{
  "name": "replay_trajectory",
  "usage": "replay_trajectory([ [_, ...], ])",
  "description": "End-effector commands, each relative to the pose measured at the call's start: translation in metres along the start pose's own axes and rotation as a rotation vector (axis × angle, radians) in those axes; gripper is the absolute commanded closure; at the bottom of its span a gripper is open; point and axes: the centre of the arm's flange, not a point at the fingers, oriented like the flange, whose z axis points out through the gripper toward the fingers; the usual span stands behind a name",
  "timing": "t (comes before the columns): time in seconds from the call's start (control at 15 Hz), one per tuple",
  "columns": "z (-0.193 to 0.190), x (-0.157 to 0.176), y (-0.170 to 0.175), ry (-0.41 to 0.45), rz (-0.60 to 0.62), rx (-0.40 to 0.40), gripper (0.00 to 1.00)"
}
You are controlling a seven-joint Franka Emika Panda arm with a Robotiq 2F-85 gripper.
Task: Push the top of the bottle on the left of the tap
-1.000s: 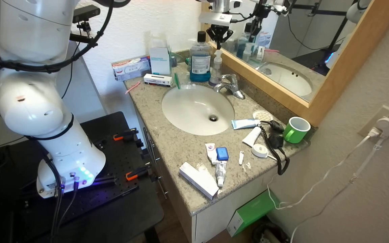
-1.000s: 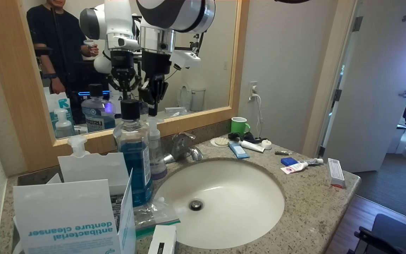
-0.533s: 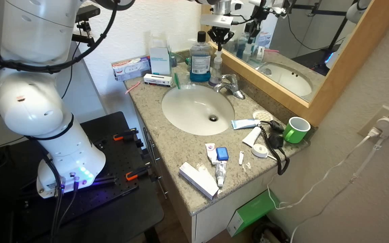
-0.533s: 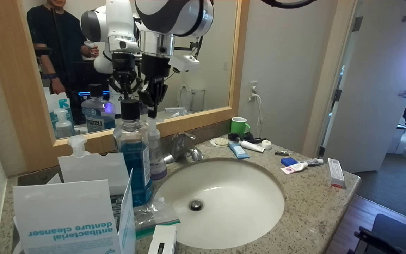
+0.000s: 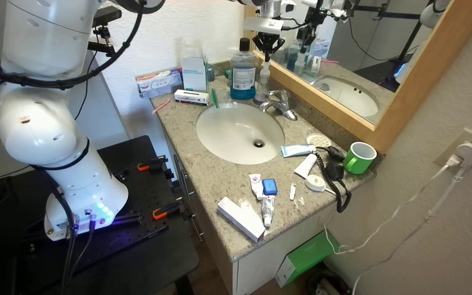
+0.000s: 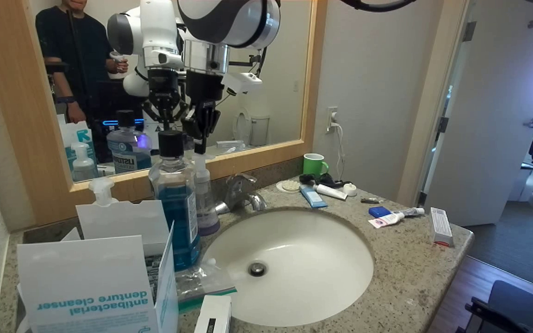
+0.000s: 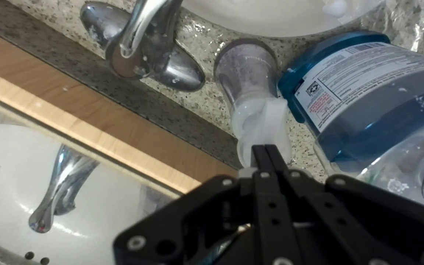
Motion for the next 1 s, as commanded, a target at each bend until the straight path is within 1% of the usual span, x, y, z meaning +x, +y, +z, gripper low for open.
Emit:
replay_trajectory([
  [0.0, 0.003, -0.001, -0.001, -0.019, 0.012, 0.032, 0.98],
  [0.4, 0.010, -0.003, -0.001, -0.048, 0.015, 0.056, 0.98],
  [0.93, 0.020, 0.004, 0.001, -0.082, 0.010, 0.081, 0.98],
])
